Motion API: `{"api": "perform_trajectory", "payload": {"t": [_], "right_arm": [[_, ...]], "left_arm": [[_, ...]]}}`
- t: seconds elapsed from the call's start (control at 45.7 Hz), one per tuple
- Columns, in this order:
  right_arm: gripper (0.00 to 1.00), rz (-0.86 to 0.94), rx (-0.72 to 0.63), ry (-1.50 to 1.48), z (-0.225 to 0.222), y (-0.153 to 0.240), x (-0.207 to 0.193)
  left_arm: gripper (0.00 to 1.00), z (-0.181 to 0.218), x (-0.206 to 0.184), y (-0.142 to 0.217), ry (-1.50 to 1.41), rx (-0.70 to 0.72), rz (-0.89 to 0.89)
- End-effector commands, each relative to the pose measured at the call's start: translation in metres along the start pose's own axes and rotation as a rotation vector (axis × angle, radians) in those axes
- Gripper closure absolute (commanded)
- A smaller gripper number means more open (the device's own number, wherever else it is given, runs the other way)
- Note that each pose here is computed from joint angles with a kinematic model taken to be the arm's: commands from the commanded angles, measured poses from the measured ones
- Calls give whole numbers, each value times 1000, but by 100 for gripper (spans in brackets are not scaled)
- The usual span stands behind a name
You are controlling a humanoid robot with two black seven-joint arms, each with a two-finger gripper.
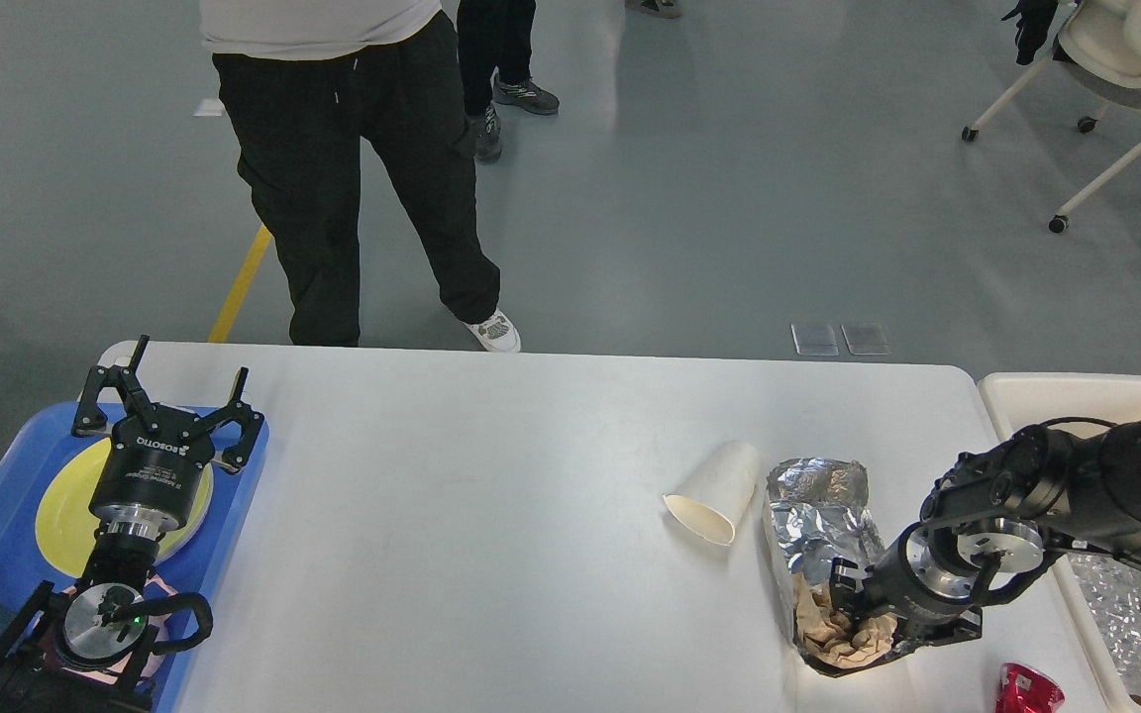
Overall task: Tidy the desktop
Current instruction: 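Lower the right gripper and grasp the brown paper, then pull the brown paper out and carry it into the white bin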
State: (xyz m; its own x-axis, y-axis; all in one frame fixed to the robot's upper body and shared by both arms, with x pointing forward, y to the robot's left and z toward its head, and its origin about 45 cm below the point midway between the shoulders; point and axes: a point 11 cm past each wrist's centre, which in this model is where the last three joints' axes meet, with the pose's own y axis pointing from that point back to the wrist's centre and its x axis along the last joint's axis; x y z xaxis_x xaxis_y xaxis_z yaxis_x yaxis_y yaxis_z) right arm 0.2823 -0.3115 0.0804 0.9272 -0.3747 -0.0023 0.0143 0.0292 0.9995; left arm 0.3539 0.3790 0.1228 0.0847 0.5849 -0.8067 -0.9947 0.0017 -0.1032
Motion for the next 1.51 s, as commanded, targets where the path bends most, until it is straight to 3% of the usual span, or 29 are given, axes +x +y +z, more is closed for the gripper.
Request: {"api": "perform_trajectory", "payload": {"t": [0.0, 0.175, 0.328, 0.481, 0.7, 0.897, 1.159, 1.487], "right_arm": [[100, 10, 1, 3, -1, 2, 3], [100, 13, 7, 1, -3, 7, 6], [100, -29, 41, 8, -12, 39, 13], [100, -37, 73, 27, -20, 101, 26], [100, 114, 35, 17, -20, 213, 38], [100, 134, 92, 58, -23, 307, 24], [100, 168, 46, -6, -1, 292, 39], [100, 362, -127, -418, 179, 216, 101]], "left_arm": [[4, 0, 0, 0, 0, -1, 0], [4, 0, 0, 0, 0, 1, 0], [4, 0, 0, 0, 0, -1, 0], [4, 0, 0, 0, 0, 1, 0], [4, 0, 0, 0, 0, 0, -2], [4, 0, 0, 0, 0, 1, 0], [4, 0, 0, 0, 0, -1, 0], [4, 0, 0, 0, 0, -1, 0]]}}
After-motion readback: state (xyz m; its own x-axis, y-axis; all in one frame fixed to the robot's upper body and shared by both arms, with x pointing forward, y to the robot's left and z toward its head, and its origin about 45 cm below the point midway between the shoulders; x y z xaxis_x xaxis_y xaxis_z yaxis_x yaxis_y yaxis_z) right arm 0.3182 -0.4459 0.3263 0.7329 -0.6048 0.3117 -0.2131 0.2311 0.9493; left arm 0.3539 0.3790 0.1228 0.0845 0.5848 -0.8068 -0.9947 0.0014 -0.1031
